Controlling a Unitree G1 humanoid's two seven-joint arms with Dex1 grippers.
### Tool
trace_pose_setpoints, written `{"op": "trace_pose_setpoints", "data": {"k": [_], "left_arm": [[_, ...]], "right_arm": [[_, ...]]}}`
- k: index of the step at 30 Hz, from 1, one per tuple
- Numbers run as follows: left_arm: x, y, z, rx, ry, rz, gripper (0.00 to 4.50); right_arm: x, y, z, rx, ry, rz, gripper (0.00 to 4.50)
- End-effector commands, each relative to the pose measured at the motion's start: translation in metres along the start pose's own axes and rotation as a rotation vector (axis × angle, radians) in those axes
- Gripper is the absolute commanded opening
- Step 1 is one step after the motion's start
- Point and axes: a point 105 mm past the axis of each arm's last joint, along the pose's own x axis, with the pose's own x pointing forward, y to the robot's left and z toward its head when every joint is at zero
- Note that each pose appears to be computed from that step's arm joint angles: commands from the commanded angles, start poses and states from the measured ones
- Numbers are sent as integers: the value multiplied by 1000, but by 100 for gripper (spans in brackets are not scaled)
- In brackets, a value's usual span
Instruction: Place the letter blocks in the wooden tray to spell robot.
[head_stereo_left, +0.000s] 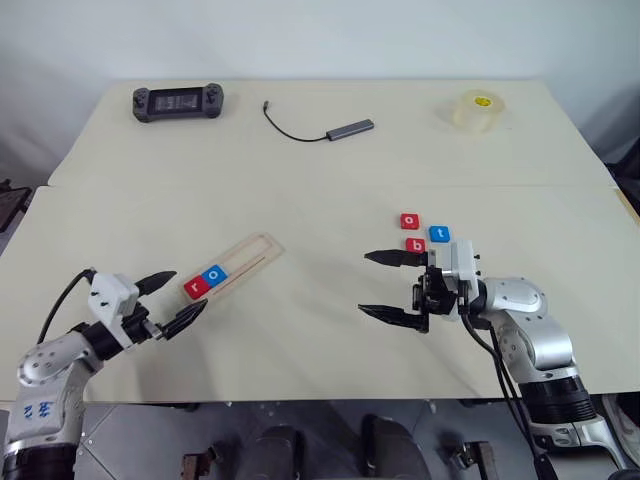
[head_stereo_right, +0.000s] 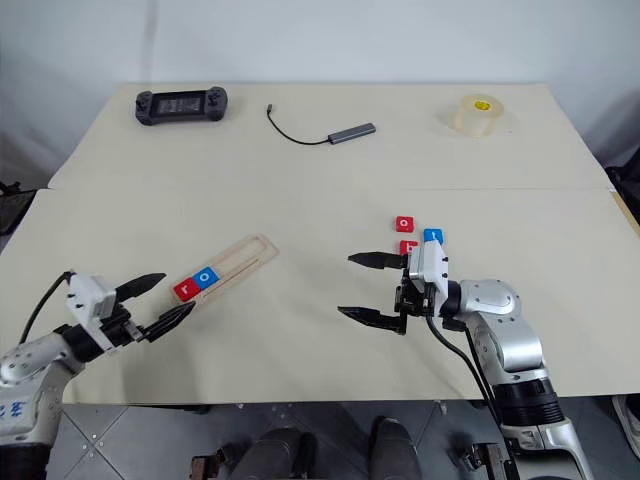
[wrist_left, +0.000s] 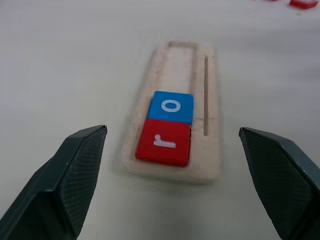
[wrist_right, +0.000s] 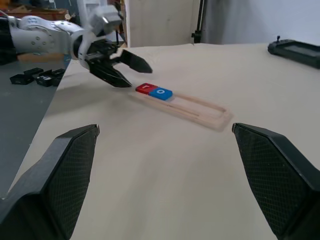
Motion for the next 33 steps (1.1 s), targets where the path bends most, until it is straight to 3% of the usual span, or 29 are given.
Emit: {"op": "trace_pose_setpoints", "data": {"k": [1, 16, 21, 24, 27, 33], "left_arm": [[0, 4, -3, 21, 30, -6, 450], [6, 2, -32, -27, 170, -70, 450], [6, 0, -41, -46, 180, -65, 340], [5, -4, -42, -45, 182, -90, 340], [5, -4, -41, -46, 168, -90, 340], [27, -21, 1, 58, 15, -204, 340]], "right_arm": [[0, 1, 13, -40, -29, 0, 446], [4, 1, 16, -46, -46, -35, 446], [2, -3, 17, -54, -41, -46, 450], [1, -2, 17, -55, -37, -47, 450], [-2, -3, 16, -56, -32, -52, 450], [-18, -8, 16, -64, 11, -89, 450]]}}
